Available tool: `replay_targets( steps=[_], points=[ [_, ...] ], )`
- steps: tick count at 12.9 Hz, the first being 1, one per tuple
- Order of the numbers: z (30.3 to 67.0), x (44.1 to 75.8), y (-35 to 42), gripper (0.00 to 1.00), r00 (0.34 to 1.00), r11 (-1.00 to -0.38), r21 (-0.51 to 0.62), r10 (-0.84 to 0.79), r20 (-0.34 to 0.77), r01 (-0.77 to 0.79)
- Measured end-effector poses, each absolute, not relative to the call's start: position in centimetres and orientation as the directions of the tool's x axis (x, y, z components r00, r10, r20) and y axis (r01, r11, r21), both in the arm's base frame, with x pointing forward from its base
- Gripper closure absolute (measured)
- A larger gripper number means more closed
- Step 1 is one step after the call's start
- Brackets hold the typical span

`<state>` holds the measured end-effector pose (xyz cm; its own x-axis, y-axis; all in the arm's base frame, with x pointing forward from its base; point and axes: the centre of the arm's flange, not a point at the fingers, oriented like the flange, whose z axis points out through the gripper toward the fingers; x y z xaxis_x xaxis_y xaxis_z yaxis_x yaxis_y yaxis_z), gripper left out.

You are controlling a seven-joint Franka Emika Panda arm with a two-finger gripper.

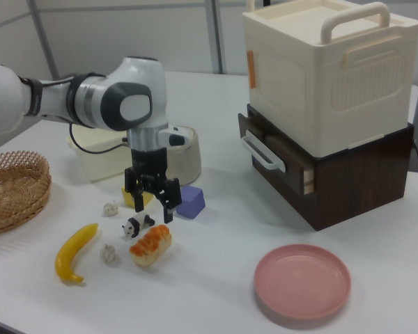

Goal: Put the bread in the basket
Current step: 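Move the gripper over the bread roll and lower it, then close the gripper on the bread roll and lift it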

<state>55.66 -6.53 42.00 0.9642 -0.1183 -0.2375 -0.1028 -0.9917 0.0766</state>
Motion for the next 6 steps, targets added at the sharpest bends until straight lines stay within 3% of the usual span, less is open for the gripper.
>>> replay_targets(
  steps=[6],
  points=[
    [37.0,55.2,-6.6,0.00,0.966,-0.992,0.079,-0.112,-0.233,-0.096]
  ],
)
